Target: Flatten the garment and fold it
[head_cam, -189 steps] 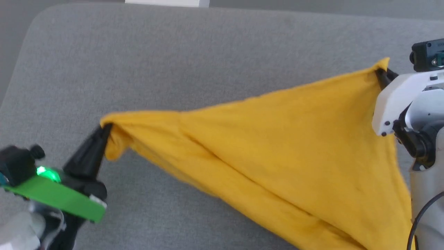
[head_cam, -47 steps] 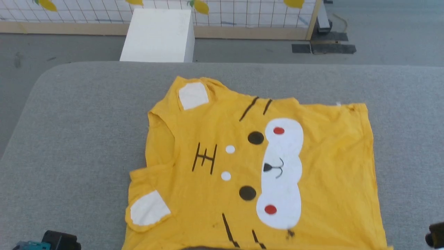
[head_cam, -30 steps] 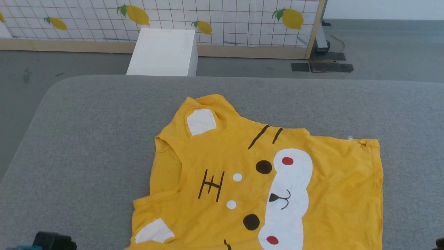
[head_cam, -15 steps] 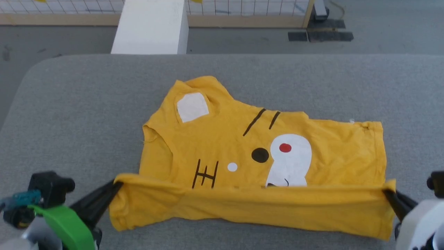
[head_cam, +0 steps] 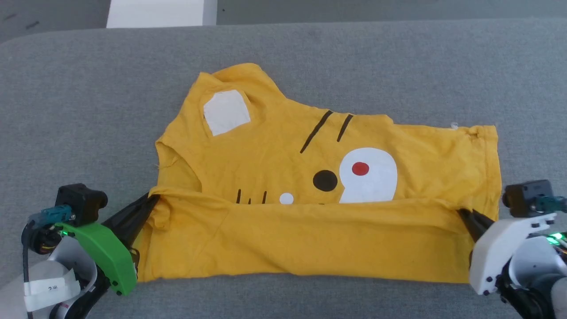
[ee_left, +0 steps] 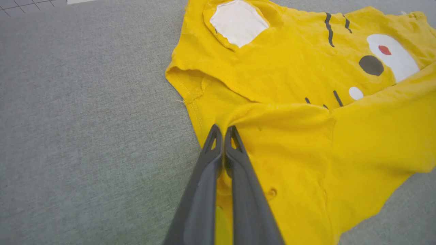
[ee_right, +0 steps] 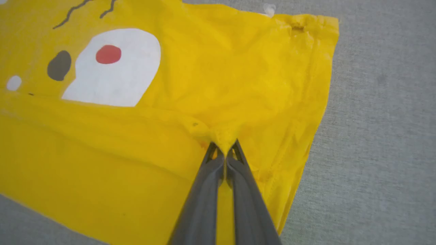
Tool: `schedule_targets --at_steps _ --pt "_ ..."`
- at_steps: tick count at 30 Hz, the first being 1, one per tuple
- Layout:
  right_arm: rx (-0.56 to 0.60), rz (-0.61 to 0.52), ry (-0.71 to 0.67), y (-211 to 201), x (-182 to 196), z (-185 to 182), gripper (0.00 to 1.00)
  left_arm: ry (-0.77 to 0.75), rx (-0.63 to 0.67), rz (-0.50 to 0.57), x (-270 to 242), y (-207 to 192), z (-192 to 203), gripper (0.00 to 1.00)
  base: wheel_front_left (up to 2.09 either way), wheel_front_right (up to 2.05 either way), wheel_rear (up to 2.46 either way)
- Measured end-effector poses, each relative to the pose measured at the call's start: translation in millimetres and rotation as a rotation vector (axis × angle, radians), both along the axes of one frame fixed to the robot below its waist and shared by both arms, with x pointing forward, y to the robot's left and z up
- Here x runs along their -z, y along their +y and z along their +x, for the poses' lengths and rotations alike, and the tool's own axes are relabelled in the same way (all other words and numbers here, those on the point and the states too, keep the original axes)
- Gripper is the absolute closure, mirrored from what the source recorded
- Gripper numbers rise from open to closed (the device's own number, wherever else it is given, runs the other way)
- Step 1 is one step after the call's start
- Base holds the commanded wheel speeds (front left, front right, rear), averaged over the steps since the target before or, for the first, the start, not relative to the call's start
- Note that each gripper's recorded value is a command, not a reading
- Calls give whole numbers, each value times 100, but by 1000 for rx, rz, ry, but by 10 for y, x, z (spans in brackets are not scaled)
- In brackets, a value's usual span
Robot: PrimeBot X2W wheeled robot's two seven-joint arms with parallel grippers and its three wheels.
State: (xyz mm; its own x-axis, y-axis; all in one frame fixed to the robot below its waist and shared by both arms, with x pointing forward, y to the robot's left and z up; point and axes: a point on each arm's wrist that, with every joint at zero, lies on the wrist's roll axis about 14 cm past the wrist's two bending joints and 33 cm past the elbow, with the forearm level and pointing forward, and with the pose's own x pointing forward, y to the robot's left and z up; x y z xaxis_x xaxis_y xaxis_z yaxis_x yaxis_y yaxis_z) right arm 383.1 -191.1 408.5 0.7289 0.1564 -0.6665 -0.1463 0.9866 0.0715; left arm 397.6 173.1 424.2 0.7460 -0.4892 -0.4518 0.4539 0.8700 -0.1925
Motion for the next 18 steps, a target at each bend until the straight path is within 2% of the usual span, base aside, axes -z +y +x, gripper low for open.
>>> schedule_targets --at_steps 6,11,12,15,17,18 --pt "13 17 85 36 301 -51 100 64 -17 -21 272 7 35 100 0 0 0" --pt "22 20 94 23 372 -26 100 106 -24 -25 391 3 -10 100 0 0 0" --pt "23 21 96 21 378 -26 95 115 -29 -28 406 5 -19 100 0 0 0" --pt "35 27 99 10 381 -26 58 134 -54 -52 420 2 -27 99 0 0 0" --pt "42 33 97 6 364 -29 0 134 -63 -62 411 -3 -31 61 0 0 0" --pt "51 42 97 4 353 -33 0 134 -68 -69 400 -8 -33 51 0 0 0"
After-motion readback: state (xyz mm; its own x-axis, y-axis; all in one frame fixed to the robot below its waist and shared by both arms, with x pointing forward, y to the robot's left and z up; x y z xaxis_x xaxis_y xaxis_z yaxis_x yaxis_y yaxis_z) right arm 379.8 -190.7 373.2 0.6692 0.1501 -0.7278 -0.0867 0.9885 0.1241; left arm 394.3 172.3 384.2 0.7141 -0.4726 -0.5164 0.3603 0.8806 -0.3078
